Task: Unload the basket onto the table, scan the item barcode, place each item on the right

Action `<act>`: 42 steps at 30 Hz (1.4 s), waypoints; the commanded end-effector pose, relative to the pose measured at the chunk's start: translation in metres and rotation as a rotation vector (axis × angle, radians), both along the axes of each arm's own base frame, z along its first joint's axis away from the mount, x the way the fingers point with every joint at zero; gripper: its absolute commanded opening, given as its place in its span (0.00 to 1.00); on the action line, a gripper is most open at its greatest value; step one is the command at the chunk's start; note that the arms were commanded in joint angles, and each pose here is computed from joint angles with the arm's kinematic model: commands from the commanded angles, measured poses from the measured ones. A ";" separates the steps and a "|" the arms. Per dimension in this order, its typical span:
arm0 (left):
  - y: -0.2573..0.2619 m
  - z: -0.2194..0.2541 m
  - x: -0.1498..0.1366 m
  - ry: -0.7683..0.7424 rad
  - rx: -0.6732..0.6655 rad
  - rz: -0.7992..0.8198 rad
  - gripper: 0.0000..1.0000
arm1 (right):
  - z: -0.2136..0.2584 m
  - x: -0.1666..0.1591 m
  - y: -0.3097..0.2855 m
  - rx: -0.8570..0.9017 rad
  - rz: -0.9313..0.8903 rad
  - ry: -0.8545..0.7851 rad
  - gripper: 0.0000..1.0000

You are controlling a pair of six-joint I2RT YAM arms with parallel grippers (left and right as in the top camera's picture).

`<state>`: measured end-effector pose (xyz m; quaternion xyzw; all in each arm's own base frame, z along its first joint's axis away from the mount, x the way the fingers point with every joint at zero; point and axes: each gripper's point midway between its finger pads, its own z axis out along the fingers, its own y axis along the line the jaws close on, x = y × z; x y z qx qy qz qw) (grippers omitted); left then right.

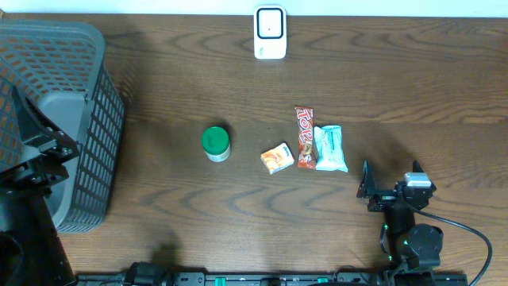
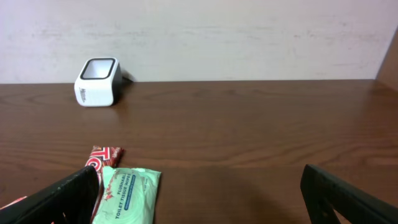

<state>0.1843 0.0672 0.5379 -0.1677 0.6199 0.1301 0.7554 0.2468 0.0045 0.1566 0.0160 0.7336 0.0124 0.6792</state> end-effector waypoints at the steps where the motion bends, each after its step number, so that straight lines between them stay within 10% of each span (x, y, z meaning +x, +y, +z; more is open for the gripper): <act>1: 0.003 0.003 -0.005 -0.019 -0.020 0.015 0.98 | -0.002 0.000 0.001 0.012 0.001 0.005 0.99; 13: 0.004 0.000 -0.010 -0.041 -0.088 0.002 0.98 | -0.002 0.000 0.001 0.012 0.001 0.005 0.99; 29: 0.015 0.009 -0.095 -0.225 -0.177 -0.024 0.98 | -0.002 0.000 0.001 0.012 0.001 0.005 0.99; 42: 0.014 0.001 -0.094 -0.230 -0.251 -0.049 0.98 | -0.002 0.000 0.001 0.012 0.001 0.005 0.99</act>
